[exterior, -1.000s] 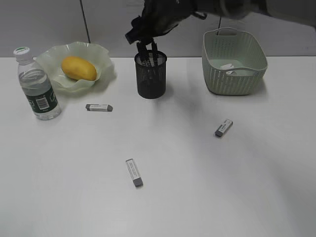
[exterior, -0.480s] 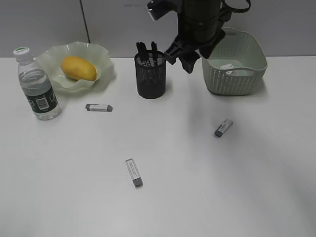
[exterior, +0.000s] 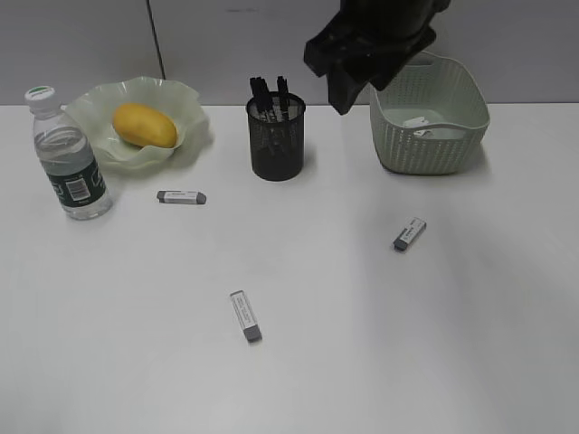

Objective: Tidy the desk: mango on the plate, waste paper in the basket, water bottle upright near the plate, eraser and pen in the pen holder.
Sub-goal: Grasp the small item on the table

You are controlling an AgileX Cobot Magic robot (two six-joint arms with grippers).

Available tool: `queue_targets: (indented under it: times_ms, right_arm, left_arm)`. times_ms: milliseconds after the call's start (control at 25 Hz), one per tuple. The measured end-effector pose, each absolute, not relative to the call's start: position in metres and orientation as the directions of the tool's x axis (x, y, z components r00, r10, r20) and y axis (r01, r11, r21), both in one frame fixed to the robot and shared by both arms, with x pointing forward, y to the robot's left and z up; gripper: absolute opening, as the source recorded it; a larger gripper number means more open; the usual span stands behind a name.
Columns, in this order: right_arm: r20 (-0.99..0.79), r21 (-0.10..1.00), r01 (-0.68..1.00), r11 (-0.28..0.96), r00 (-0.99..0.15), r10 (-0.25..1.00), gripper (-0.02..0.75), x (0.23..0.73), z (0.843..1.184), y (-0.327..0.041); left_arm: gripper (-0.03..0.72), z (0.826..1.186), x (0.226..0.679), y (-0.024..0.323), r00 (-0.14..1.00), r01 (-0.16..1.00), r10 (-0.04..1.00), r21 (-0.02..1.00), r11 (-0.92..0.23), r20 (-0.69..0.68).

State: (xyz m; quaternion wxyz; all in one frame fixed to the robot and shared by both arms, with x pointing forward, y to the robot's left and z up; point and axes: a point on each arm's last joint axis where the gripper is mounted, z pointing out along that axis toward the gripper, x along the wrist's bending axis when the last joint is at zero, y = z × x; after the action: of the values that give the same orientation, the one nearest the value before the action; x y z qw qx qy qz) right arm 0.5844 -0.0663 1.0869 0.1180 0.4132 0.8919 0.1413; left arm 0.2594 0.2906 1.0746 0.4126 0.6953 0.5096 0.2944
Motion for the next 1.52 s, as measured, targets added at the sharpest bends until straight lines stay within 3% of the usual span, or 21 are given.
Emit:
queue_targets:
  times_ms: [200,480,1040,1520]
  right_arm:
    - [-0.082,0.34,0.705,0.622,-0.637,0.766,0.502,0.541,1.105,-0.095]
    - [-0.061,0.315,0.745,0.589,-0.603,0.795,0.517,0.464,1.097,-0.147]
    - [-0.03,0.653,0.623,0.43,-0.546,0.837,0.519,0.327,1.079,-0.242]
    - [-0.017,0.843,0.448,0.298,-0.532,0.847,0.519,0.268,1.068,-0.283]
  left_arm:
    - [0.372,1.075,0.259,0.291,0.307,0.466,0.952,0.874,-0.14,-0.011]
    - [0.372,1.075,0.259,0.291,0.307,0.466,0.952,0.874,-0.14,-0.011]
    - [0.372,1.075,0.259,0.291,0.307,0.465,0.952,0.874,-0.14,-0.011]
    - [0.372,1.079,0.262,0.29,0.304,0.417,0.953,0.9,-0.124,-0.009]
